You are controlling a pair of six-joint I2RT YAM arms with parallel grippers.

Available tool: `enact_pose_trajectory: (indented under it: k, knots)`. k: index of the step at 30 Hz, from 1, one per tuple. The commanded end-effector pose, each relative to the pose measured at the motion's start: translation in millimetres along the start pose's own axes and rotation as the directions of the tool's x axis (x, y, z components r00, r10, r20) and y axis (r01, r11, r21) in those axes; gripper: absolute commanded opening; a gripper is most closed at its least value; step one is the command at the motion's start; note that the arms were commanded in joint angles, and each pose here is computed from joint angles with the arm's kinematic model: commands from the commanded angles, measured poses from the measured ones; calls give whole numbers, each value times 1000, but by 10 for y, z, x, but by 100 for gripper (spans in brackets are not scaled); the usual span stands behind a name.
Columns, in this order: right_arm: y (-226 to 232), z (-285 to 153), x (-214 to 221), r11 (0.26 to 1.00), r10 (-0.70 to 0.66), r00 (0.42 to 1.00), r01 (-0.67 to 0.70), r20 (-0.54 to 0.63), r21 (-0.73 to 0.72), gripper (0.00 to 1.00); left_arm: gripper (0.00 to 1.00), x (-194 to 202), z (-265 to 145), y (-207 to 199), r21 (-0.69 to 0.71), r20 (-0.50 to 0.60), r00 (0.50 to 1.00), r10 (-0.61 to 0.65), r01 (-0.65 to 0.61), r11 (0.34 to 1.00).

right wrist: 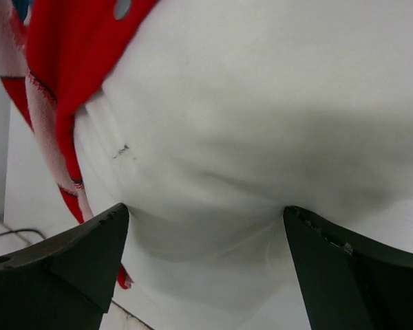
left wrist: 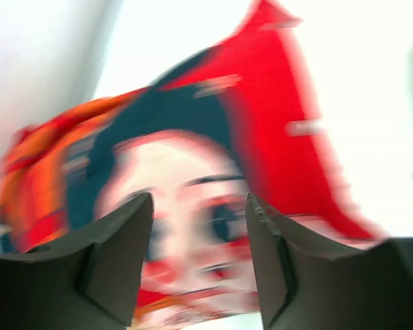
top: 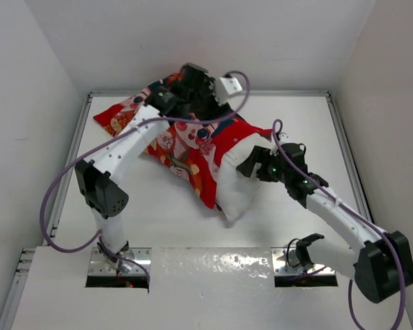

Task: Put the pillow into the pillowcase

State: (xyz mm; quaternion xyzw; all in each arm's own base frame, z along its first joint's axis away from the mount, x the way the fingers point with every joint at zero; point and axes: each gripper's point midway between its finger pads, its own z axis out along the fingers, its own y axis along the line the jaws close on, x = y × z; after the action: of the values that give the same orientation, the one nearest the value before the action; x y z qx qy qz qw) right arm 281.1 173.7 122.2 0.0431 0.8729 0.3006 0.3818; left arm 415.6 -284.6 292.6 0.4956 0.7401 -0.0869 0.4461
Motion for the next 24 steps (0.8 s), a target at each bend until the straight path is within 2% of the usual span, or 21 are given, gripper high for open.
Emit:
enact_pose_trajectory:
  k: [1,2,4,6,10,12,13,16,23,24]
  knots:
    - [-280,-171,-16,976,110,992,-118,55,183,93,53,182,165,-971,188,-120,990,73,-49,981]
    - [-278,-222,-43,974,129,987,-144,92,176,93,52,190,224,-1135,202,-132,987,91,-63,977]
    - [-339,-228,42,963,187,974,-207,125,170,94,52,245,395,-1214,179,-137,986,91,-66,982]
    - [-361,-271,12,956,219,959,-248,177,157,95,53,253,573,-1119,84,-144,985,93,-82,993]
    - [-477,-298,154,948,232,956,-264,178,179,95,53,389,882,-986,-14,-205,976,73,-77,997]
    - [-544,-309,209,946,224,958,-258,179,197,95,49,443,971,-875,-87,-235,970,56,-78,993]
    - [-555,-313,221,946,222,958,-257,179,200,95,44,424,958,-784,-135,-242,969,46,-80,988]
    - [-565,-305,263,951,213,962,-245,173,190,95,40,392,928,-712,-177,-242,970,25,-70,982]
    - [-539,-145,382,959,223,967,-241,123,147,95,40,501,801,-526,-290,-297,955,7,-97,952]
    - [-465,-116,275,967,210,967,-227,145,115,95,40,490,771,-498,-305,-296,955,4,-98,947]
